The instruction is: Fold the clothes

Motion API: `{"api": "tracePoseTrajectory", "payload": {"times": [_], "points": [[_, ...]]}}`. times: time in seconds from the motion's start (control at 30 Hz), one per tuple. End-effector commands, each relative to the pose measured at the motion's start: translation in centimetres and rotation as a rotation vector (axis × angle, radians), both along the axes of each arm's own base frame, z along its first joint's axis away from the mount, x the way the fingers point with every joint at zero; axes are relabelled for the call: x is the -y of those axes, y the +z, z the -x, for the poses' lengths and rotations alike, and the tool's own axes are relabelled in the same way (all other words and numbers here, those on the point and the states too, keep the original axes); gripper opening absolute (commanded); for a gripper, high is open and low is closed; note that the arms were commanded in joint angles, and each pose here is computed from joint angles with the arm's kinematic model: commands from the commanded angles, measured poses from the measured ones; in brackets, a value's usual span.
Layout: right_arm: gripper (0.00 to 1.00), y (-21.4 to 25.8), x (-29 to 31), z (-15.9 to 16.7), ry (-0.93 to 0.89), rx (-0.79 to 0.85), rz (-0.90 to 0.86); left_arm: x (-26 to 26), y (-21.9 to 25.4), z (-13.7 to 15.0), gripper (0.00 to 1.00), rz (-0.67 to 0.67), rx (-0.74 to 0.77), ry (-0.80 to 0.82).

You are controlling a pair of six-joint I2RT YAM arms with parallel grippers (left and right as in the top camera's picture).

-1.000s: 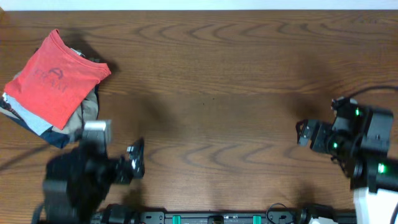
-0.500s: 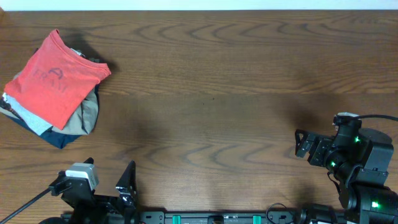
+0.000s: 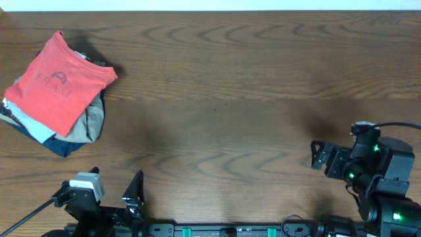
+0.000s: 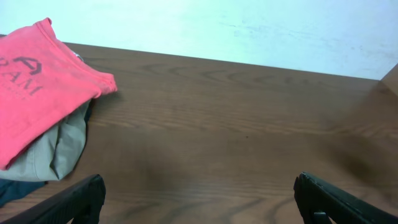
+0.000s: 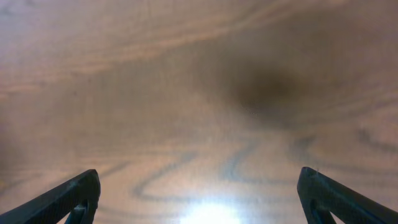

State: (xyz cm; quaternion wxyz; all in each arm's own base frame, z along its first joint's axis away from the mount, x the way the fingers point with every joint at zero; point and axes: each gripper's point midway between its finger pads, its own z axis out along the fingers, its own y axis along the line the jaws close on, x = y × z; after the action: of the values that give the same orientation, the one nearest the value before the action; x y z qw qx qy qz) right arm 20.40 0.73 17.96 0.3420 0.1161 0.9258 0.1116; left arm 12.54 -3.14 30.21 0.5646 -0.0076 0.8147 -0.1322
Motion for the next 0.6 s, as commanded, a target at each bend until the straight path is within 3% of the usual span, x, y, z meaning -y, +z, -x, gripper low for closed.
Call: {"api": "tracePoseTrajectory", "payload": {"times": [0.0,0.27,0.57], "points": [[0.99,-0.2,0.3,0.2,-0.018,0.004,0.013,-0.3,-0.3,-0.2,0.98,-0.014,-0.005,0.014],[0.99,4.2,-2.9,-2.4,0.25,0.494,0.219,-0.3,-0.3,-0.2,0.98,-0.014,-0.004,0.014],[0.99,3.3,-3.8,-3.1,0.25,0.82,0.245,-0.3,-0.3,-0.2,0.98,-0.014,-0.005,0.014]]}}
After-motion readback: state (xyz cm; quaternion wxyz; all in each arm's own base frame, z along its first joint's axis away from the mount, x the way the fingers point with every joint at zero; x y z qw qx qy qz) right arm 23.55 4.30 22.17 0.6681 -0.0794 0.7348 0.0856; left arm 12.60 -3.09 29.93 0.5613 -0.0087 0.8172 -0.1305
